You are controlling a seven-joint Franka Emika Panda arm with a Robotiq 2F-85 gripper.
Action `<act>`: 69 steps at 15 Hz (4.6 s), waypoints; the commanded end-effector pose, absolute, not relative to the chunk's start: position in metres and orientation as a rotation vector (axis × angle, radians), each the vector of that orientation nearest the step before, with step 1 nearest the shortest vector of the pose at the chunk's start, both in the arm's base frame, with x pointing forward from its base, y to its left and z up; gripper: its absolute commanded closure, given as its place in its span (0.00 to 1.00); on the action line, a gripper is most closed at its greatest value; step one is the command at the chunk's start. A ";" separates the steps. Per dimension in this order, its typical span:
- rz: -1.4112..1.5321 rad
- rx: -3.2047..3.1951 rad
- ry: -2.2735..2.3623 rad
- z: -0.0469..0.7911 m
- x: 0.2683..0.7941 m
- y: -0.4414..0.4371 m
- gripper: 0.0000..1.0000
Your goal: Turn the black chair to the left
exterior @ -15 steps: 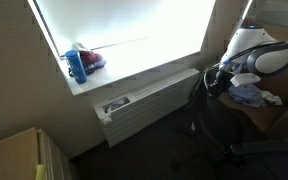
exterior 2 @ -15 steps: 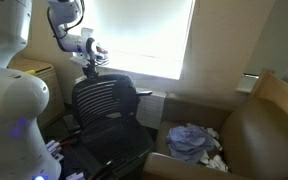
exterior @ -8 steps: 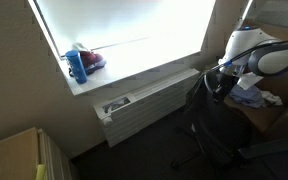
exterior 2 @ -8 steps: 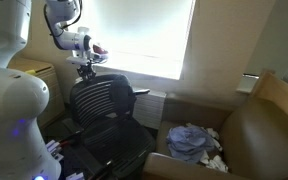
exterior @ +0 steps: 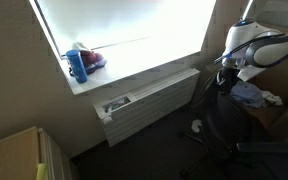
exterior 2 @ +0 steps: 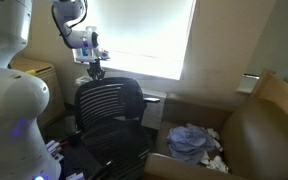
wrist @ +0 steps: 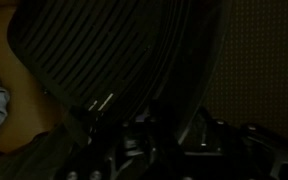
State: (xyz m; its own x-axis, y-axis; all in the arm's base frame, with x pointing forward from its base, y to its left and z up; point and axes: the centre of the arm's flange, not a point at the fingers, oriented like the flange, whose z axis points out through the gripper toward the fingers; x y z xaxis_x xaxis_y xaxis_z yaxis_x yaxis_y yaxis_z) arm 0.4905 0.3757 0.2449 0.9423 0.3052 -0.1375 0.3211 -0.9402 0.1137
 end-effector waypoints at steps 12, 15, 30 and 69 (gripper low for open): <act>0.340 3.329 0.138 0.254 0.527 0.471 0.88; 0.404 3.311 0.388 0.269 0.509 0.518 0.88; 0.735 3.381 0.524 0.349 0.475 0.556 0.08; 0.196 3.116 -0.265 0.240 0.519 0.471 0.84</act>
State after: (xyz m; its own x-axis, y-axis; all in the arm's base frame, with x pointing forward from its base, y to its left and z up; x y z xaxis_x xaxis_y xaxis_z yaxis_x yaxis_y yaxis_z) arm 0.5159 0.4770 0.2449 0.9751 -0.1688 0.1435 -0.1616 -0.9850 -0.0608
